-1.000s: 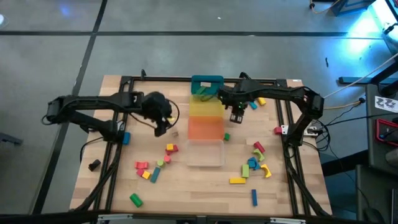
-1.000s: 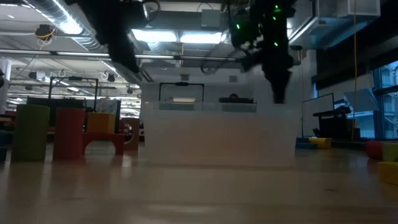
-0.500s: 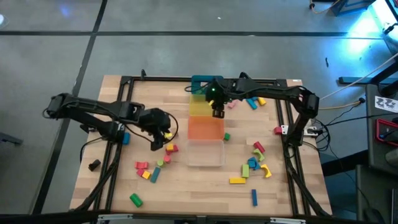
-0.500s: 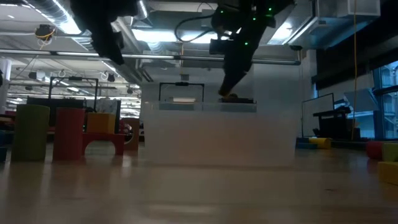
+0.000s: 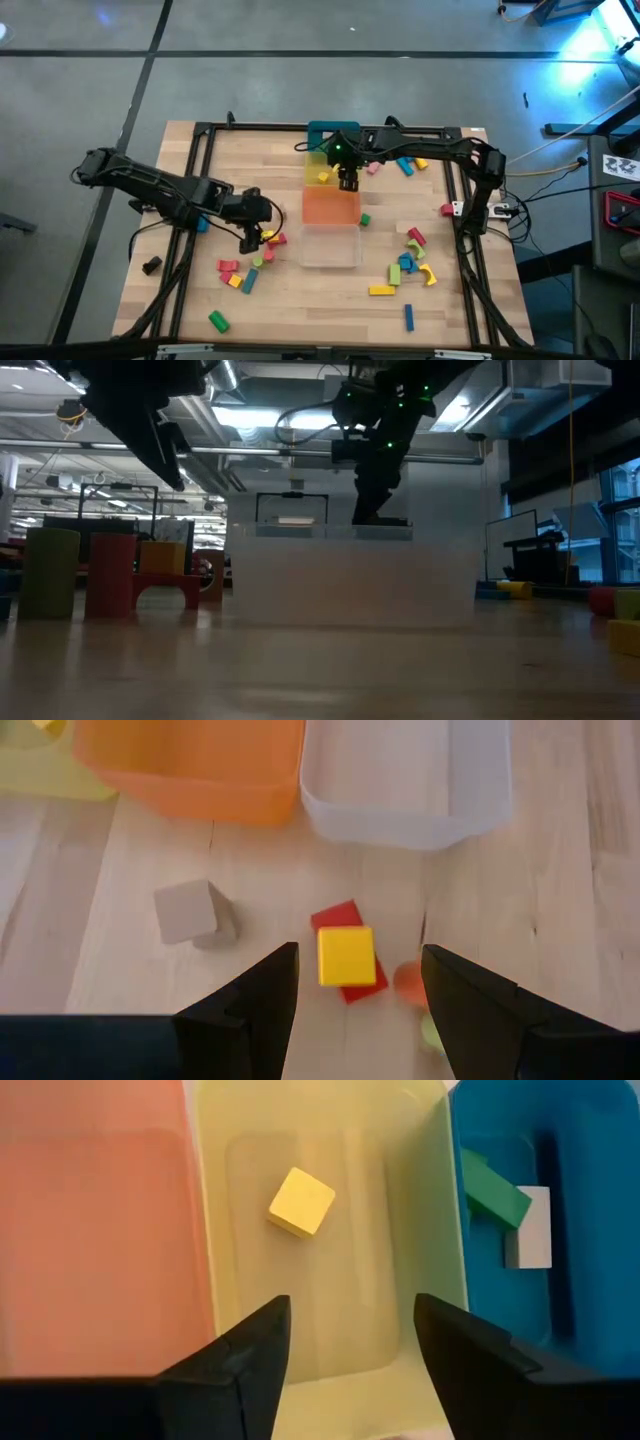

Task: Sort blocks by size
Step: Put the yellow square block into the yellow bin

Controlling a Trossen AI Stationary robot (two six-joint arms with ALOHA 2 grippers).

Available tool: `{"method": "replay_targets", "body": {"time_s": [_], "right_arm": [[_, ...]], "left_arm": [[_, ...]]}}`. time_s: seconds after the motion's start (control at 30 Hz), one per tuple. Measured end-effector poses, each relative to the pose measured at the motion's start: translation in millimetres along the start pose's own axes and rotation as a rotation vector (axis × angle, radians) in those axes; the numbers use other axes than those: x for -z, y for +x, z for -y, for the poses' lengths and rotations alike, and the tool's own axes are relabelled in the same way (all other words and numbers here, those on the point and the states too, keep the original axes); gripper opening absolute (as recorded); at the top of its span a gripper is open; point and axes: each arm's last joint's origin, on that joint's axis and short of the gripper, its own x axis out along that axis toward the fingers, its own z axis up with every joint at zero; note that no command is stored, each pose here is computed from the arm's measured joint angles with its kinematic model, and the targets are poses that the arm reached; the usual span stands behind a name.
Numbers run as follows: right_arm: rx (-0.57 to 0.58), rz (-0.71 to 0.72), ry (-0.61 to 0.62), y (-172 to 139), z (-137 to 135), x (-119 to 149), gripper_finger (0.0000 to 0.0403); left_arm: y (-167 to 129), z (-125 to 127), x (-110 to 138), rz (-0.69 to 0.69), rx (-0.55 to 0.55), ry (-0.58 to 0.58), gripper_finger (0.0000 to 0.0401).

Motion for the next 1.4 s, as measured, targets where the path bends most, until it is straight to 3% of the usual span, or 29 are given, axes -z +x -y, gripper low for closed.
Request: {"method": "replay_targets", "body": {"time_s": [0.5,1.4], "right_arm": [[-0.004,-0.021,-0.005,-35.3,0.6,9.0,0.0209],[-0.021,-0.103,-0.011,-37.7,-1.6,17.3,0.0209]], "left_arm": [[27.1,2.3,21.2,0.075,-0.006,0.015,0.0196],[55.3,-3.8,52.0,0.134,0.01,-0.032,0.0196]]}}
